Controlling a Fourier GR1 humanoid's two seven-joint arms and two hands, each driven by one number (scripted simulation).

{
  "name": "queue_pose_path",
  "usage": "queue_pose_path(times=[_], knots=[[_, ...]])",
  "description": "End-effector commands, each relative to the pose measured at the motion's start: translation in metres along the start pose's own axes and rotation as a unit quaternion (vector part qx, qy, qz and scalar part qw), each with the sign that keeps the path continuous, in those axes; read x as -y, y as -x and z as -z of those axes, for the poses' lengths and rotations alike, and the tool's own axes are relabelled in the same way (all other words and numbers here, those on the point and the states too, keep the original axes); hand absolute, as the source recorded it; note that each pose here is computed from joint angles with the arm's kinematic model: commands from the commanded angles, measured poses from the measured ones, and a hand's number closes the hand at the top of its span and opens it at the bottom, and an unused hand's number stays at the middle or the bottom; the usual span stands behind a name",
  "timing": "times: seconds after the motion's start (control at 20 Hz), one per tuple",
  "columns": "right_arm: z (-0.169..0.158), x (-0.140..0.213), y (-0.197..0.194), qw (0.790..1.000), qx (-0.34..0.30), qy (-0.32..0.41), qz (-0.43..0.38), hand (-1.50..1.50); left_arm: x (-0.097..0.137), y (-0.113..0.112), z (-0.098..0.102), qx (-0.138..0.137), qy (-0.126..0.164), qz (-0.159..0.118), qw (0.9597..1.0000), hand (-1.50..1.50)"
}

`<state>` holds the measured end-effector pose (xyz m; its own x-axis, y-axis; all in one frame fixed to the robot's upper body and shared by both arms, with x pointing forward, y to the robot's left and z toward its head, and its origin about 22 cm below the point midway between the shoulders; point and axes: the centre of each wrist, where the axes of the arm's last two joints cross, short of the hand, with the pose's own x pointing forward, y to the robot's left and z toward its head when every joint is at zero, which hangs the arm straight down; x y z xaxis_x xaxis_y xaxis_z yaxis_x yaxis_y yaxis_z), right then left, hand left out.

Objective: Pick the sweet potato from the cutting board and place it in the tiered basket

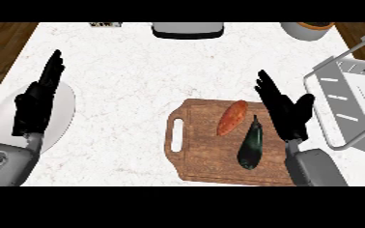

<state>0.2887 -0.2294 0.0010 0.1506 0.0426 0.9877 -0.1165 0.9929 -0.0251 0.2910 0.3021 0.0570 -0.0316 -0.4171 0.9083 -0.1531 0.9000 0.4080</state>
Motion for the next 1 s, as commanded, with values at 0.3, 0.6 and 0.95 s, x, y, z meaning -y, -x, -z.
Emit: queue_pose_path(times=[0.3, 0.6, 0.95], knots=[[-0.012, 0.045, -0.059, 0.885, 0.280, 0.251, 0.274, 1.50, 0.035, 0.006, -0.018, -0.016, -0.005, -0.071, 0.9973, 0.00], [-0.056, 0.065, 0.013, 0.896, 0.264, 0.111, 0.340, -1.50, 0.086, -0.013, -0.037, 0.009, 0.028, -0.126, 0.9916, 0.00], [-0.135, 0.097, 0.005, 0.957, 0.249, 0.058, 0.135, -1.50, 0.095, -0.016, -0.026, 0.011, 0.016, -0.121, 0.9924, 0.00]])
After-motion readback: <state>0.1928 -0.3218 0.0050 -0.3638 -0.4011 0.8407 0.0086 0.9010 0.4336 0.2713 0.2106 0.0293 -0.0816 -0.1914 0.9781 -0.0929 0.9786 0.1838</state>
